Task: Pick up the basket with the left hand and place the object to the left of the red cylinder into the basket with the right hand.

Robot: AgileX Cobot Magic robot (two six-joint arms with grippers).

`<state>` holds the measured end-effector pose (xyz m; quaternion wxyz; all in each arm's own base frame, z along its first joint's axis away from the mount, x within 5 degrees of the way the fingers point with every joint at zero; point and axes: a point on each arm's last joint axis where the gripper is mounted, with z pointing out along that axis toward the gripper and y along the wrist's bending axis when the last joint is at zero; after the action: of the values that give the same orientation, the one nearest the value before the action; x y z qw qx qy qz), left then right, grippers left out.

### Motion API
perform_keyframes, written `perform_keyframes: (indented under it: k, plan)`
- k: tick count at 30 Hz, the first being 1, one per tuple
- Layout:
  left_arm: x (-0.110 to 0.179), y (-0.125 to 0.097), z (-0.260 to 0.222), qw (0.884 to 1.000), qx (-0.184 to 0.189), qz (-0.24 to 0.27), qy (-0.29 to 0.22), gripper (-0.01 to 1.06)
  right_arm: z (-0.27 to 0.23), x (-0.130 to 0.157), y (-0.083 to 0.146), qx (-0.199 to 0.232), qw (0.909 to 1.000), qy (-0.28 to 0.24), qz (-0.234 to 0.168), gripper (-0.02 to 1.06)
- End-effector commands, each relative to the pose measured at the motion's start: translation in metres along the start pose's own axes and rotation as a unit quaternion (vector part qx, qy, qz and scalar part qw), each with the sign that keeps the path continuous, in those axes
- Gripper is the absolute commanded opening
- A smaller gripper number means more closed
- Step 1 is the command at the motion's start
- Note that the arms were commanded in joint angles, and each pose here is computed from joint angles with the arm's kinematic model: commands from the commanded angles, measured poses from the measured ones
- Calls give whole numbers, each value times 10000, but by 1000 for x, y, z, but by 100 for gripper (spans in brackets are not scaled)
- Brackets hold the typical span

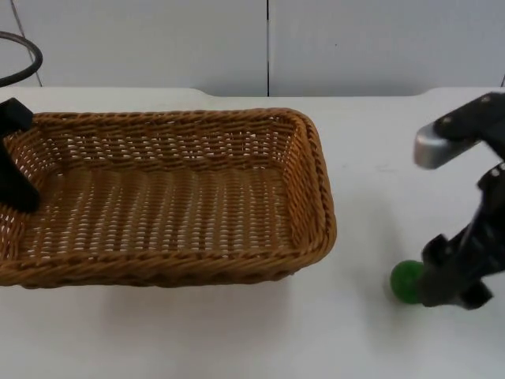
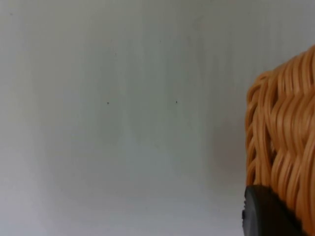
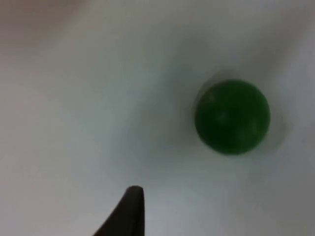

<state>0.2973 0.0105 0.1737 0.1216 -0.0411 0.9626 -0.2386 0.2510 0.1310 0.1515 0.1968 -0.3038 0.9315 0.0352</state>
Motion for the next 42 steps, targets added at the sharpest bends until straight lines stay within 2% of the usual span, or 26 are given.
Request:
perform_keyframes:
  k: [1, 7, 9, 11, 12, 14, 16, 17, 18, 19, 20, 24, 27, 29, 32, 38, 42]
  plan:
    - [0, -3, -3, 9999, 122, -68, -53, 0, 12, -5, 1, 47, 9996, -215, -148, 105]
    - [1, -3, -3, 9999, 126, -59, -31, 0, 49, -8, 0, 102, 9983, -556, -148, 104]
    - [0, -3, -3, 9999, 121, -60, -40, 0, 60, -9, 0, 123, 9974, -690, -148, 101]
    - [0, -3, -3, 9999, 121, -60, -40, 0, 67, -9, 0, 130, 9971, -732, -148, 93]
    - [0, -3, -3, 9999, 121, -60, -40, 0, 67, -9, 0, 130, 9971, -732, -148, 93]
    - [0, -3, -3, 9999, 121, -60, -40, 0, 72, -8, 0, 114, 9978, -647, -86, 78]
    - [0, -3, -3, 9999, 121, -60, -40, 0, 71, -8, 0, 106, 9981, -599, -86, 54]
    - [0, -3, -3, 9999, 121, -60, -40, 0, 69, -9, 0, 109, 9980, -622, -86, 37]
    - [0, -3, -3, 9999, 121, -60, -40, 0, 69, -9, 0, 109, 9980, -622, -86, 37]
    - [1, -3, -3, 9999, 113, -52, -35, 0, 64, -10, 0, 113, 9978, -654, -86, 23]
    - [1, -3, -3, 9999, 113, -52, -35, 0, 58, -12, 0, 113, 9977, -661, -86, 1]
    - [1, -3, -3, 9999, 95, -32, -23, 0, 24, -17, -1, 111, 9972, -733, -28, 0]
    - [1, -3, -3, 9999, 95, -32, -23, 0, -25, -19, -1, 118, 9962, -858, -32, 0]
    - [1, -3, -3, 9999, 102, -33, -16, 0, -39, -17, 0, 77, 9964, -842, 51, 0]
    - [2, -4, -3, 9999, 132, -32, 28, 0, -89, -9, 2, 57, 9935, -1109, 245, 0]
    - [2, -3, -3, 9999, 130, -26, 37, 0, -130, 0, 3, 97, 9868, -1586, 316, 0]
    - [2, -3, -3, 9999, 130, -26, 37, 0, -143, 3, 4, 90, 9871, -1563, 323, 0]
